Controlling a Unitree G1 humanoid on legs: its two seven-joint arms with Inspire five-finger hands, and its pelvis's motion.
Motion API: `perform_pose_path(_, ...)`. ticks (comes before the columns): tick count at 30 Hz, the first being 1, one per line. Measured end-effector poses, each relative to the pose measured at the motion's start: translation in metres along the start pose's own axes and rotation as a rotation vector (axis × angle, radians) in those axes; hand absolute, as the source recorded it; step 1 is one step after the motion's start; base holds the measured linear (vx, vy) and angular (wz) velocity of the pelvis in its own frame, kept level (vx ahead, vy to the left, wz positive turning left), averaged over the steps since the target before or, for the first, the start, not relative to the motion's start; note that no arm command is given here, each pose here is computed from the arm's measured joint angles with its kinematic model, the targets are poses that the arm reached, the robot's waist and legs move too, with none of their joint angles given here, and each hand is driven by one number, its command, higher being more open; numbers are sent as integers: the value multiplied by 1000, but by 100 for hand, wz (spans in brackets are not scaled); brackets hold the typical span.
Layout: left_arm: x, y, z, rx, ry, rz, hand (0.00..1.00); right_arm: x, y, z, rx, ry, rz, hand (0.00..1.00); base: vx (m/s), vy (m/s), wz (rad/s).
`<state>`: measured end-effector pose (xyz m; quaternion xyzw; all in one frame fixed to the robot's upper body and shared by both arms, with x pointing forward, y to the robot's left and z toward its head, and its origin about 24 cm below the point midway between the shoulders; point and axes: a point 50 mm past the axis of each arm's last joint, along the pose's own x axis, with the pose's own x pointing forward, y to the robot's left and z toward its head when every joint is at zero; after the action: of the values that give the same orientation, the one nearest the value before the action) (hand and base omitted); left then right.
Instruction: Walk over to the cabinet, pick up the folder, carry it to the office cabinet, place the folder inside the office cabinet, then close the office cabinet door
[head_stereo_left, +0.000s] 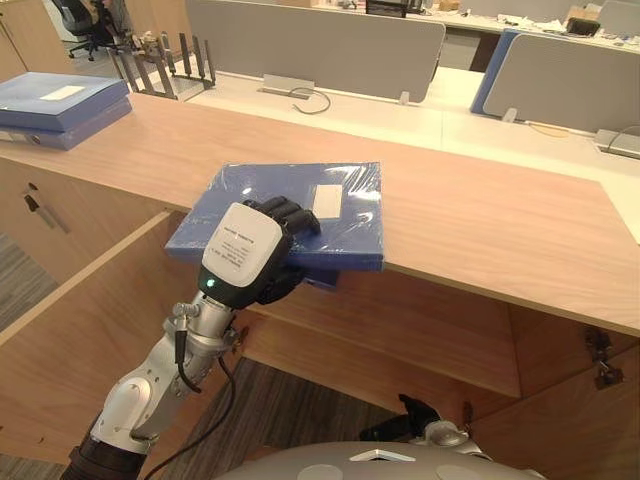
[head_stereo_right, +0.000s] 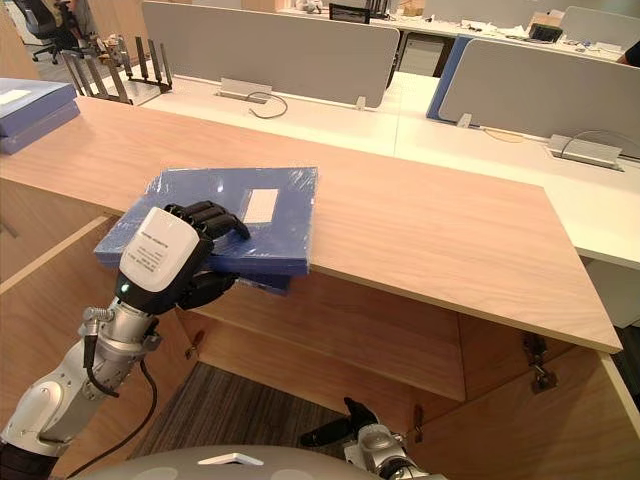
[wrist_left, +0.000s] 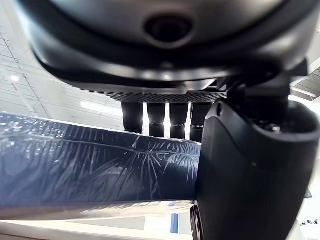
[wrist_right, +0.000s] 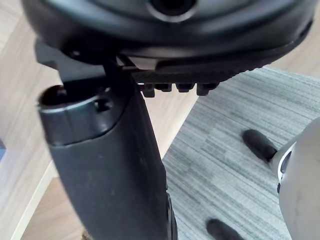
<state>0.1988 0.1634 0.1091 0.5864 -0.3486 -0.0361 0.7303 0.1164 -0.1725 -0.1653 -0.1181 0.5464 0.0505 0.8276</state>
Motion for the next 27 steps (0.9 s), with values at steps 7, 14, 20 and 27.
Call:
perform_pose_path(7, 0, 0, 0, 0, -1, 0, 0, 0, 0, 0, 1, -1, -1, 100, 0, 0, 0)
perform_pose_path(14, 1, 2, 1, 0, -6, 9, 0, 0, -1, 2, 11, -5, -5, 100, 0, 0, 0)
perform_pose_path(20, 5, 10, 5, -1, -20, 46, 0, 1, -2, 3, 27, -7, -9, 100, 0, 0, 0)
perform_pose_path(27, 8, 19, 5, 2, -11, 92, 0, 1, -1, 3, 28, -7, -7, 100, 0, 0, 0)
